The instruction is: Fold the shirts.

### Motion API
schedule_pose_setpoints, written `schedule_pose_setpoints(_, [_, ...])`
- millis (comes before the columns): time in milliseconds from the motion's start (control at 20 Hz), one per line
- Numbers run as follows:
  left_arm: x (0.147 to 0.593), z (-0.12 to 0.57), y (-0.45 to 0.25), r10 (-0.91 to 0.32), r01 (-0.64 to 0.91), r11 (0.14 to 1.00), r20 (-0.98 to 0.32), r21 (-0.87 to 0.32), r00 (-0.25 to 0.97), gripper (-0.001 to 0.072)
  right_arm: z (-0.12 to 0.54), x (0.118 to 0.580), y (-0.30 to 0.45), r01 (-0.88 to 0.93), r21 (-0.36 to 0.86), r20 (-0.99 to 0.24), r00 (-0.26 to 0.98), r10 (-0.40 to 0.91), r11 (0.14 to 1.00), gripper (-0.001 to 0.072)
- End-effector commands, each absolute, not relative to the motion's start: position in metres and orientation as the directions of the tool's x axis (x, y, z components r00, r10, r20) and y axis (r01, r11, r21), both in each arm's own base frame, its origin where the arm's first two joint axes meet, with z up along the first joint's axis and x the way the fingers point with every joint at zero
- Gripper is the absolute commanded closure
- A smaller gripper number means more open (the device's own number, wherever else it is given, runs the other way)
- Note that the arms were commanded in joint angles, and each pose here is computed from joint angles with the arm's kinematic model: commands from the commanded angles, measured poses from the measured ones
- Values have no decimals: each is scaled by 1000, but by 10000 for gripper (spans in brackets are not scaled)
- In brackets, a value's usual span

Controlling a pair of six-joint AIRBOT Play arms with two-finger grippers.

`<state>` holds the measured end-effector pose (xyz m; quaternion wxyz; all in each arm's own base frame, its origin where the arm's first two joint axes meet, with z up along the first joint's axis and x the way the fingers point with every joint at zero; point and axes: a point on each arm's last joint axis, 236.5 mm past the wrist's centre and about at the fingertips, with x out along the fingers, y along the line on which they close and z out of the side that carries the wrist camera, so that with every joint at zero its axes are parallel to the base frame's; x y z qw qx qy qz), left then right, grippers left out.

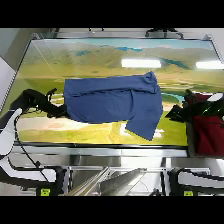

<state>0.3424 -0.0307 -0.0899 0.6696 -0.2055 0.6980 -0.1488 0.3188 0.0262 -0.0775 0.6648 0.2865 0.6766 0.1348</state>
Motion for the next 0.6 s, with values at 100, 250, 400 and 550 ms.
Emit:
schedule_pose_setpoints(100, [376, -58, -29, -494, -36, 867, -867, -497, 72, 690, -113, 321, 77, 179, 555, -830, 64, 553, 812, 330])
schedule_pose_setpoints(250, [365, -67, -31, -498, -34, 866, -866, -499, 40, 691, -121, 323, 113, 148, 594, -802, 39, 596, 791, 375])
schedule_pose_setpoints(400, [349, -74, -19, -452, -23, 892, -892, -451, -20, 691, -111, 317, 130, 56, 627, -778, 11, 628, 777, 685])
schedule_pose_setpoints(550, [343, -62, -5, -438, -35, 899, -899, -438, -12, 691, -78, 321, 122, -14, 625, -778, 70, 625, 780, 693])
